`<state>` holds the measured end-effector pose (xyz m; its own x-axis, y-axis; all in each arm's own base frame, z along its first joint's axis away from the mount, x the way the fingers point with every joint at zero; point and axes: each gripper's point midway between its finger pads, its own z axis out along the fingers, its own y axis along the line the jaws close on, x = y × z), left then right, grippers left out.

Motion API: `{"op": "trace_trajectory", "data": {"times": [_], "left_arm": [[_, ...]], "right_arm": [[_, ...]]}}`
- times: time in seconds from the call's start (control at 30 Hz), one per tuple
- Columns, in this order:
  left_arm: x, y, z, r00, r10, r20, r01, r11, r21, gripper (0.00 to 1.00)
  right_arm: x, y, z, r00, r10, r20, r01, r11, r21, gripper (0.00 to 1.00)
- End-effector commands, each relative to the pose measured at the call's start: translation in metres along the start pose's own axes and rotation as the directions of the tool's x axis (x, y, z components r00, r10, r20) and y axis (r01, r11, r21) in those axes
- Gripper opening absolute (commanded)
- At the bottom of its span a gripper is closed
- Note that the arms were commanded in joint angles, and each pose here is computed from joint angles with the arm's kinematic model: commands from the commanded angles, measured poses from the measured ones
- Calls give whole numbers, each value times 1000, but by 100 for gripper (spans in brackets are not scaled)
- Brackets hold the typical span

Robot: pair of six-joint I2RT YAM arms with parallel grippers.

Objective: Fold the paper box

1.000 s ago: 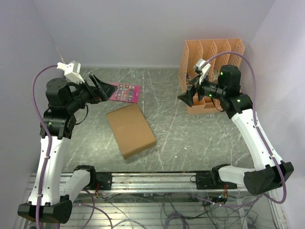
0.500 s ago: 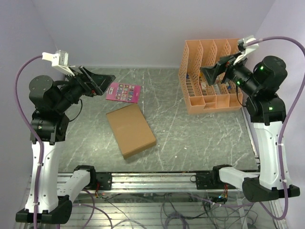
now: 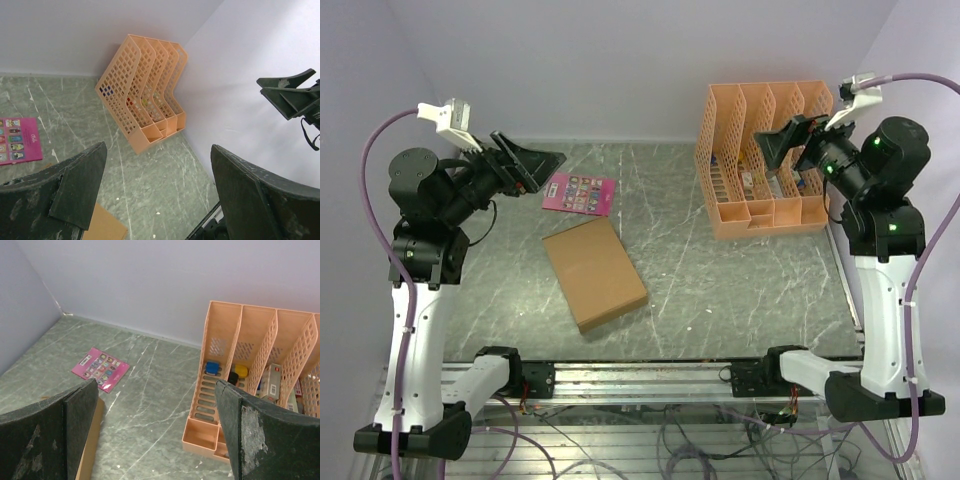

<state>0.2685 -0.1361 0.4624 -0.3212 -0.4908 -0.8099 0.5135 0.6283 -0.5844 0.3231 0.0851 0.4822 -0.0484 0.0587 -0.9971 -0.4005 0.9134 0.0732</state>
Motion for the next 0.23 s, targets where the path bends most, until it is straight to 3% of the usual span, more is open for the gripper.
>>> {"op": "trace_trajectory", "data": {"times": [0.0, 0.2], "left_arm": [[-1, -6, -2, 1000, 21, -5, -21, 999, 31, 95], [7, -2, -3, 1000, 14, -19, -14, 999, 29, 95]], "right_arm": [[1, 0, -7, 1000, 1, 1, -1, 1000, -7, 100], [6, 1, -9, 1000, 3, -7, -3, 1000, -29, 100]]}}
